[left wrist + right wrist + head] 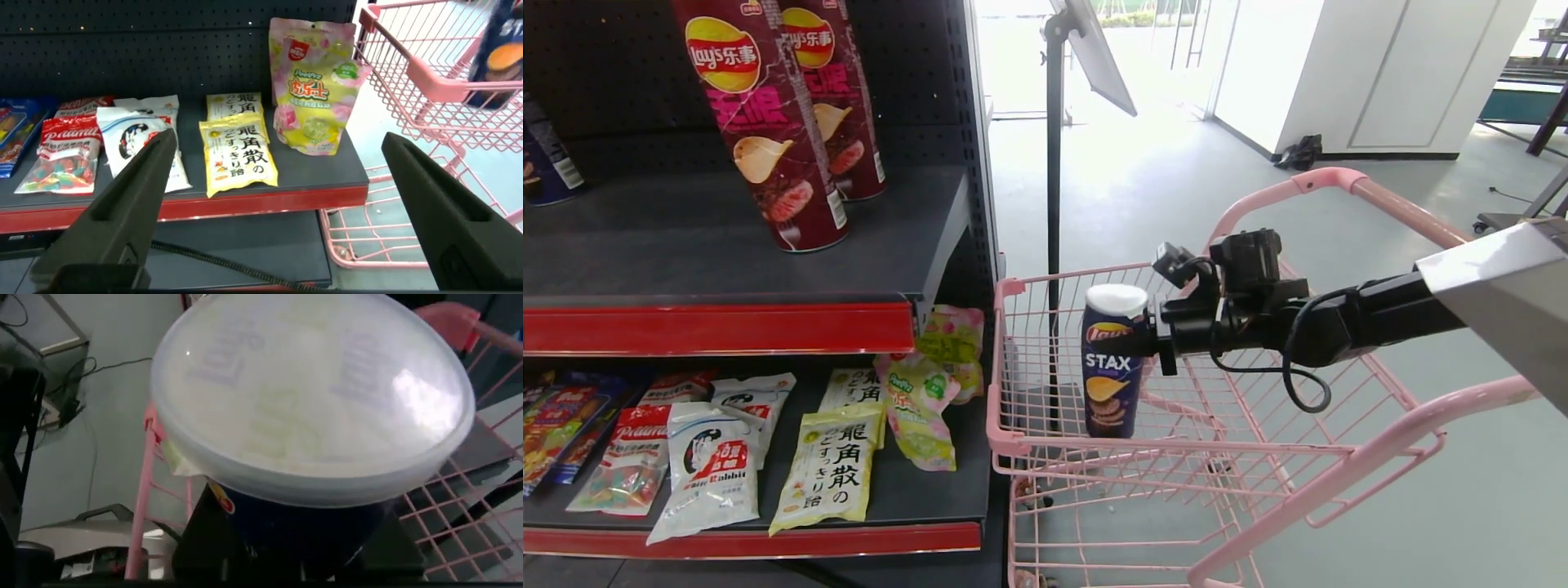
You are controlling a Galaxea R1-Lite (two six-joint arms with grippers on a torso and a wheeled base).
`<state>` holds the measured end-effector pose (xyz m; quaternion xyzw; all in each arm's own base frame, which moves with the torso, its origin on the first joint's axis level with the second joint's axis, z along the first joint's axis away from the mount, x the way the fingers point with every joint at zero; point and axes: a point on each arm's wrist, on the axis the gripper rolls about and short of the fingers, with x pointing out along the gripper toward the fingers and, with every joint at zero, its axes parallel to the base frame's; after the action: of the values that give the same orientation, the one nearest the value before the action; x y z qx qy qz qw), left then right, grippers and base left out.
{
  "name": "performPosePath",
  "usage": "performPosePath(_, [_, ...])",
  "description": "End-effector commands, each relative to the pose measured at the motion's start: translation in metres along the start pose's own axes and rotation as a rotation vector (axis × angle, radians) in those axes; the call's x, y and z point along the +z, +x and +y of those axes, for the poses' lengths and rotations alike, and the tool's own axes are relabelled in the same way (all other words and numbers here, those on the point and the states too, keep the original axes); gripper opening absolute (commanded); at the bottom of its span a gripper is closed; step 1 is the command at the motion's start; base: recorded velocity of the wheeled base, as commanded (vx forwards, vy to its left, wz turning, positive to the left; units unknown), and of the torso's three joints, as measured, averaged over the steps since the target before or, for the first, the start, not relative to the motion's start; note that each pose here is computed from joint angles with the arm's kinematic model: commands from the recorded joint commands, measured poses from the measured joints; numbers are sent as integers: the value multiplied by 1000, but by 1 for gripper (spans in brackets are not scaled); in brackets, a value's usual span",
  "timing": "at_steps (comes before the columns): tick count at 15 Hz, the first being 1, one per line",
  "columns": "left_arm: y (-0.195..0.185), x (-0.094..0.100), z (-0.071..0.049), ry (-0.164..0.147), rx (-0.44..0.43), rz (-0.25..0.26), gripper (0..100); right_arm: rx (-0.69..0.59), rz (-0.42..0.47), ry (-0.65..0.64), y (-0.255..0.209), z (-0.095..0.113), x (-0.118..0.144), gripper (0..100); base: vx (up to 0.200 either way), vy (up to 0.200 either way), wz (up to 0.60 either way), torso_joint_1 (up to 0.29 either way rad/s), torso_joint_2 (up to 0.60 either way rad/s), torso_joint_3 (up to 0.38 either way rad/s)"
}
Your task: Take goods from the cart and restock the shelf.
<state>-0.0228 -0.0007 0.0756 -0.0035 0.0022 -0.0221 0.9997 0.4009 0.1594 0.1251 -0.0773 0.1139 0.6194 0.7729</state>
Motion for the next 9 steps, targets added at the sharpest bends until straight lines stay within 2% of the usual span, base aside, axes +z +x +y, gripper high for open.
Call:
performPosePath(1, [0, 0, 0, -1, 0, 2, 100, -48, -84, -104, -34, 17, 58, 0, 0, 0, 0, 0, 0, 0])
performPosePath(4, [0, 0, 0, 1, 0, 2, 100, -102, -182, -158, -85, 58, 121, 0, 0, 0, 0, 0, 0, 0])
performPosePath(6, [0, 0, 0, -1, 0, 2, 100, -111, -236, -91, -115, 93, 151, 0, 0, 0, 0, 0, 0, 0])
performPosePath(8, [0, 0, 0, 1, 0, 0, 100, -125, -247, -57, -138, 125, 160, 0, 0, 0, 0, 0, 0, 0])
performPosePath(9, [0, 0, 0, -1, 0, 0, 100, -133, -237, -51, -150, 149, 150, 0, 0, 0, 0, 0, 0, 0])
